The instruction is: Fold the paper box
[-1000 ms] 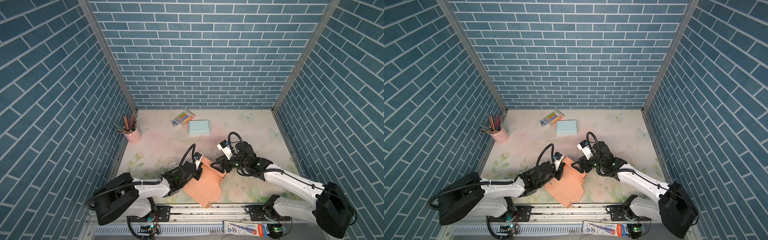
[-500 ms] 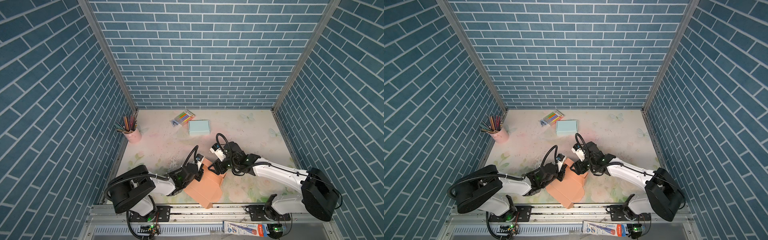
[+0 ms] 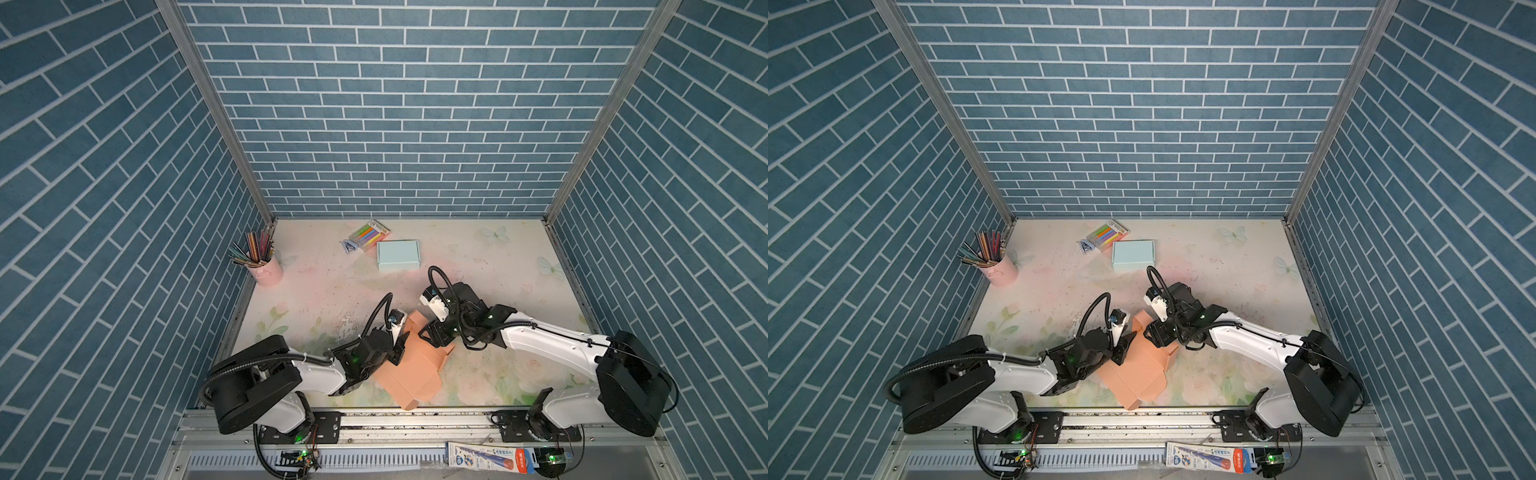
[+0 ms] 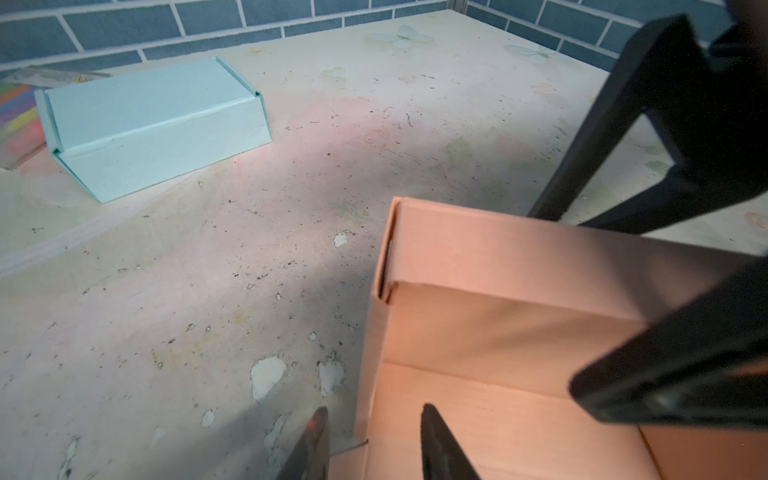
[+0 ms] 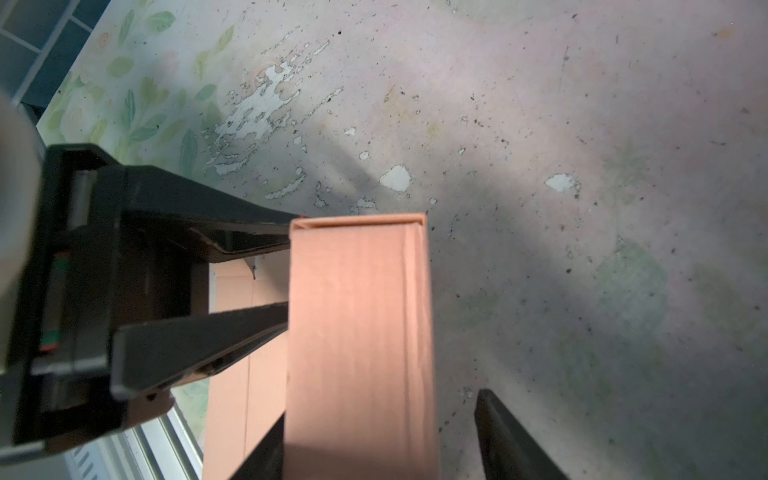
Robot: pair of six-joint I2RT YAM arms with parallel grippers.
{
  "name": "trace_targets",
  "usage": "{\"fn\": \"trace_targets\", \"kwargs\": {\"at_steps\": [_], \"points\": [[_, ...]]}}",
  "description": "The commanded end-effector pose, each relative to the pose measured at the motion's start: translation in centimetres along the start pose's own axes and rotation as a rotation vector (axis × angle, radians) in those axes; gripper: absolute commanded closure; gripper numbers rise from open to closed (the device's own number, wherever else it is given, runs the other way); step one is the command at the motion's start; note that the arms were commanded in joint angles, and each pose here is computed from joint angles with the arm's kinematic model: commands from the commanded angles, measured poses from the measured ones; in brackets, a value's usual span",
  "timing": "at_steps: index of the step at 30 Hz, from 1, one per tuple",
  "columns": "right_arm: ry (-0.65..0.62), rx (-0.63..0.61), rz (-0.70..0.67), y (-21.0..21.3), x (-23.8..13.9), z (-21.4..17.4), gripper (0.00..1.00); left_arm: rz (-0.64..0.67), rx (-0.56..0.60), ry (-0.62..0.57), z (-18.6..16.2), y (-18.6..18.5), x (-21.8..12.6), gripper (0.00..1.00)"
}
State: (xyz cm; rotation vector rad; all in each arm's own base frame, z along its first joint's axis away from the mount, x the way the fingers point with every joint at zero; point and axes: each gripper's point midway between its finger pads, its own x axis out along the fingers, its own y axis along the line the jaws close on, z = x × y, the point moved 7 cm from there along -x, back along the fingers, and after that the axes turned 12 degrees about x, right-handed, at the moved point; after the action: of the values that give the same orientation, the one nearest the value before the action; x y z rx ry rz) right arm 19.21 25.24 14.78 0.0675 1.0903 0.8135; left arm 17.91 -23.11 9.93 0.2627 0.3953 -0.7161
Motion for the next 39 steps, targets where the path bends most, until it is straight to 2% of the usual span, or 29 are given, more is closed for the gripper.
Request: {"fn": "trace_targets", "kwargs": {"at_steps": [1, 6, 13, 17, 20, 23, 27, 33, 39], "points": [[0.010, 0.030, -0.011, -1.3, 0.3, -0.3, 0.38, -0.002, -0.030, 0.009, 0.0, 0.0, -1.0, 0.53], [-0.033, 0.106, 0.055, -2.9, -0.5, -0.2, 0.39, 0.003, -0.119, 0.014, 1.6, 0.3, -2.3, 0.42], [-0.085, 0.179, 0.083, -5.0, -1.4, -0.2, 0.39, 0.089, -0.181, 0.151, 3.9, 1.3, -3.4, 0.37], [-0.117, 0.232, 0.117, -6.0, -1.7, -0.4, 0.39, 0.094, -0.297, 0.148, 6.4, 2.5, -5.4, 0.28], [-0.129, 0.253, 0.122, -6.5, -1.8, -0.5, 0.39, 0.099, -0.402, 0.148, 7.0, 3.9, -6.6, 0.26], [-0.131, 0.270, 0.117, -7.0, -1.7, -0.6, 0.39, 0.144, -0.513, 0.184, 5.7, 5.2, -7.5, 0.27], [-0.127, 0.282, 0.112, -7.3, -1.5, -0.9, 0.39, 0.117, -0.604, 0.229, 2.9, 5.3, -7.7, 0.27], [-0.120, 0.298, 0.114, -7.8, -1.0, -1.3, 0.39, -0.091, -0.734, 0.190, 0.7, 3.0, -6.8, 0.27], [-0.129, 0.307, 0.120, -7.8, -1.1, -1.4, 0.40, -0.156, -0.788, 0.189, -0.8, 1.9, -6.0, 0.32]]}}
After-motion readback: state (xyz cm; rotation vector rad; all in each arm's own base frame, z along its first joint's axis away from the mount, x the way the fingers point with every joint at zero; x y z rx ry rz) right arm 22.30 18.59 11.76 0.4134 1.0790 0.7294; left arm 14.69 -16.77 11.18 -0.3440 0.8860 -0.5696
